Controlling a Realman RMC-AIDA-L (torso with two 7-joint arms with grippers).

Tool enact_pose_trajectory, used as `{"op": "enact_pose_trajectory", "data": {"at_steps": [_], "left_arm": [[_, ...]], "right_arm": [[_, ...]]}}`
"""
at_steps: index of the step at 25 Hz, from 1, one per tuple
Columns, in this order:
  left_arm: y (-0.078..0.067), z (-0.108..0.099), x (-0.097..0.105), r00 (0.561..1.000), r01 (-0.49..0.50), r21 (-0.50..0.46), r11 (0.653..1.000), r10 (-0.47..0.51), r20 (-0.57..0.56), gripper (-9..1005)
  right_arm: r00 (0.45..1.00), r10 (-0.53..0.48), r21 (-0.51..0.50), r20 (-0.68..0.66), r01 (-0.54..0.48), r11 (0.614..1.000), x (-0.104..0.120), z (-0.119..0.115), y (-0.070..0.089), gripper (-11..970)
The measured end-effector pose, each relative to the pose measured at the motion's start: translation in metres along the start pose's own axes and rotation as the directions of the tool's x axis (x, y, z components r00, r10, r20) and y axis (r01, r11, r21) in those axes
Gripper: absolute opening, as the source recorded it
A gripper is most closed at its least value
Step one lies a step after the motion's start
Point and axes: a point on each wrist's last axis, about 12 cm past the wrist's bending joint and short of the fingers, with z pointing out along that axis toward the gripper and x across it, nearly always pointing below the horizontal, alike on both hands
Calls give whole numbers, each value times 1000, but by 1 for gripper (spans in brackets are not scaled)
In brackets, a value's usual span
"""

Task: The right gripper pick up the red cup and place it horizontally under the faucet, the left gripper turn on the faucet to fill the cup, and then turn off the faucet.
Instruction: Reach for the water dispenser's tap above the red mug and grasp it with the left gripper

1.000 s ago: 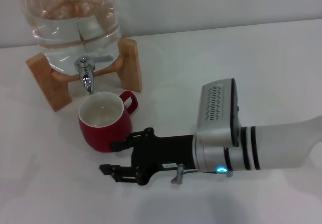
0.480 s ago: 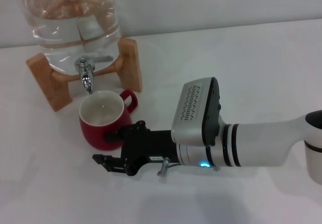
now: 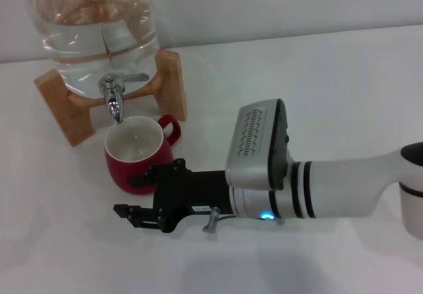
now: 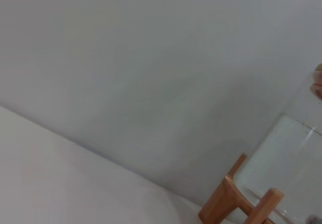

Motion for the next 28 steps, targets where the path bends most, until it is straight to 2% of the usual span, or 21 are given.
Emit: {"op": "enact_pose_trajectory", "data": {"at_steps": [6,15,16,17,21,27,28], "left_arm": [[1,-2,-1,1000,-3,-6,1000,3,-1,876],[1,1,-3,1000,-6,0,1000,6,-1,876],[1,2,-4,1000,-6,1,1000,6,-2,876],[1,2,-4,1000,-6,1,1000,6,-2,876],[0,4,-4,1000,-6,6,1000,7,-2,876],[-2,9,-4,1000,-9,24,1000,9,-12,876],[-2,11,-4,1000,-10,31,999,11,-19,876]], "right_arm": [[1000,14,-9,8,-14,1000,1,-11,-5,511],[996,89,109,23,-91,990,9,-58,-43,512],[996,89,109,23,-91,990,9,-58,-43,512],[991,122,150,63,-130,980,11,-76,-52,512],[981,148,224,128,-174,959,16,-106,-66,511],[974,101,309,202,-161,937,15,-150,-82,512],[974,101,309,202,-161,937,15,-150,-82,512]]}}
